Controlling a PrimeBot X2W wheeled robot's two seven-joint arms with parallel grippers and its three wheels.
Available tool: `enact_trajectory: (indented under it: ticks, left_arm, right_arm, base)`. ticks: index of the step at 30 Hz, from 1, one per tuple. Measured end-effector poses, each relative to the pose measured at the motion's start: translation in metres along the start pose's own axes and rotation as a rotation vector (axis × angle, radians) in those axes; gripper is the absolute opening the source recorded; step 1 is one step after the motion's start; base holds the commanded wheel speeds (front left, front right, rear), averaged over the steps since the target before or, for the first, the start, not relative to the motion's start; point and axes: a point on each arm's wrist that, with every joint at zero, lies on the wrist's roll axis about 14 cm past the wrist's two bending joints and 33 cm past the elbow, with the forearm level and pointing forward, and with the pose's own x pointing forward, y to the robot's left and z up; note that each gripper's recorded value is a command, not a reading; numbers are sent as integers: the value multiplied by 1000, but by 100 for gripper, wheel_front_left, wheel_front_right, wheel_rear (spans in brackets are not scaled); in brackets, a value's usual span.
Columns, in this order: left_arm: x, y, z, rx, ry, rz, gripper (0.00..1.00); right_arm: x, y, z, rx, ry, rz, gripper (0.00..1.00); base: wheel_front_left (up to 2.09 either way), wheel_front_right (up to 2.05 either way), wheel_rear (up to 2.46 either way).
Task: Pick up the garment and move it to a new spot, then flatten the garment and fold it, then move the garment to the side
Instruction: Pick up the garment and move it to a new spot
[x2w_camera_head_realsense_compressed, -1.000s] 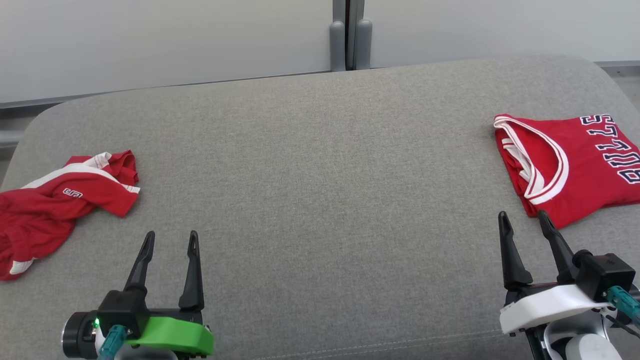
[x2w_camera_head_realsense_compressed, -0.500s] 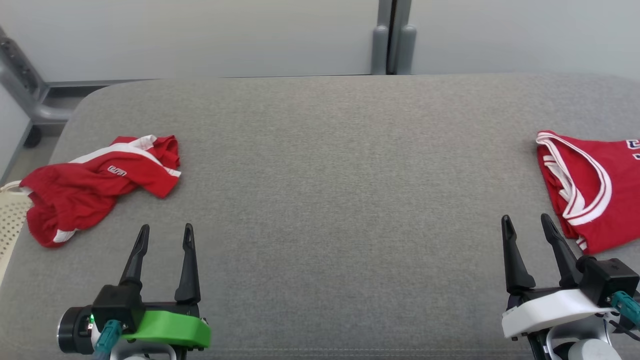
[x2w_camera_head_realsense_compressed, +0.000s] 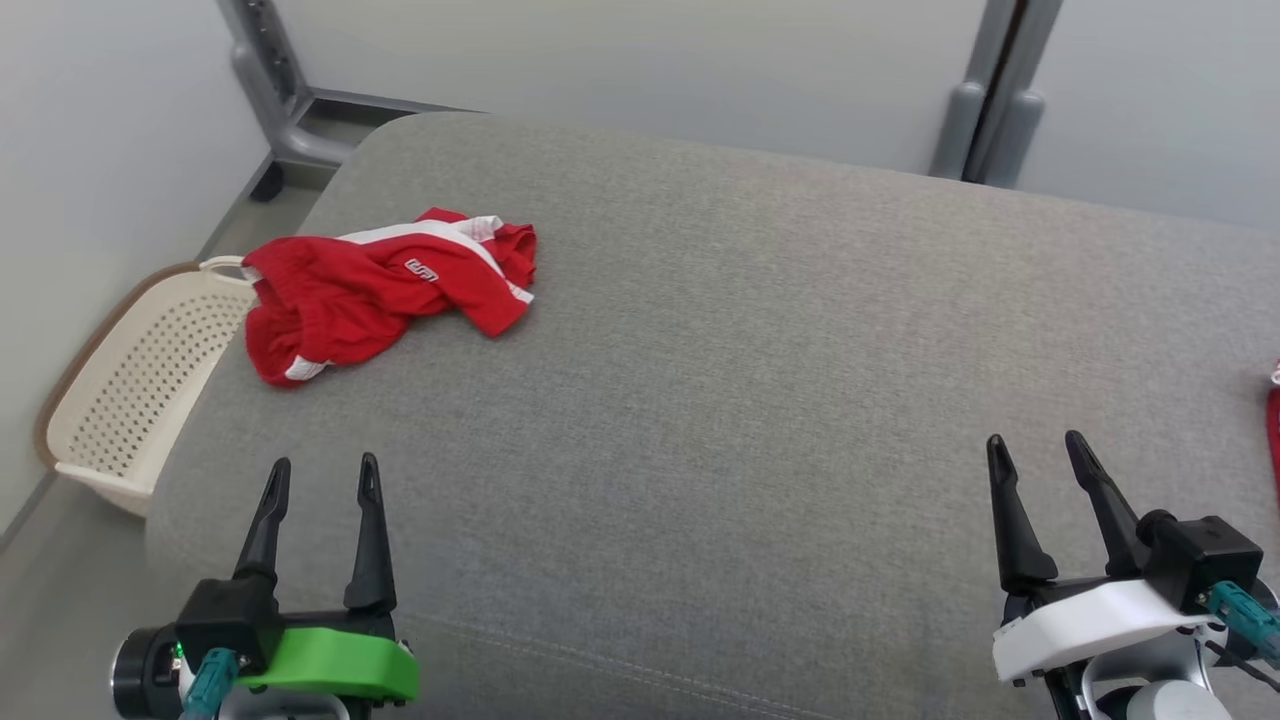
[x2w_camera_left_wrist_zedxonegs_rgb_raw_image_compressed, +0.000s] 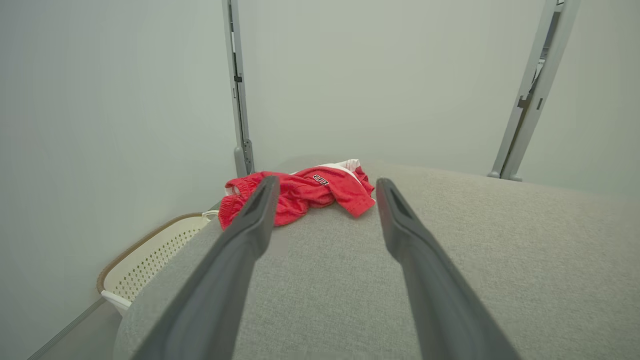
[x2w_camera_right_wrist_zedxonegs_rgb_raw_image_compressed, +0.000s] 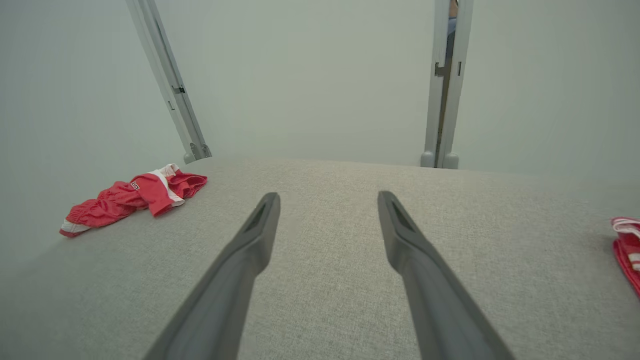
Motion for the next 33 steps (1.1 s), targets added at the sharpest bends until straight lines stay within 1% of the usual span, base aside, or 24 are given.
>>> enact_trajectory:
  ticks: [5, 10, 25, 29, 33]
  left_arm:
    - [-14, 22, 3, 3, -6, 74, 100]
    - [-22, 33, 6, 3, -10, 116, 100]
    - [-16, 37, 7, -1, -11, 132, 100]
    - [5, 42, 36, 34, -94, 101, 100]
    - [36, 48, 74, 116, -156, 48, 100]
  right_arm:
    - [13, 24, -4, 9, 12, 76, 100]
    - [20, 36, -8, 18, 22, 115, 100]
    - [28, 35, -16, 30, 42, 124, 100]
    - [29, 32, -17, 31, 43, 118, 100]
    - [32, 29, -14, 29, 33, 113, 100]
  base:
    - [0, 0, 0]
    - [0, 0, 0]
    - [0, 0, 0]
    - [0, 0, 0]
    - [0, 0, 0]
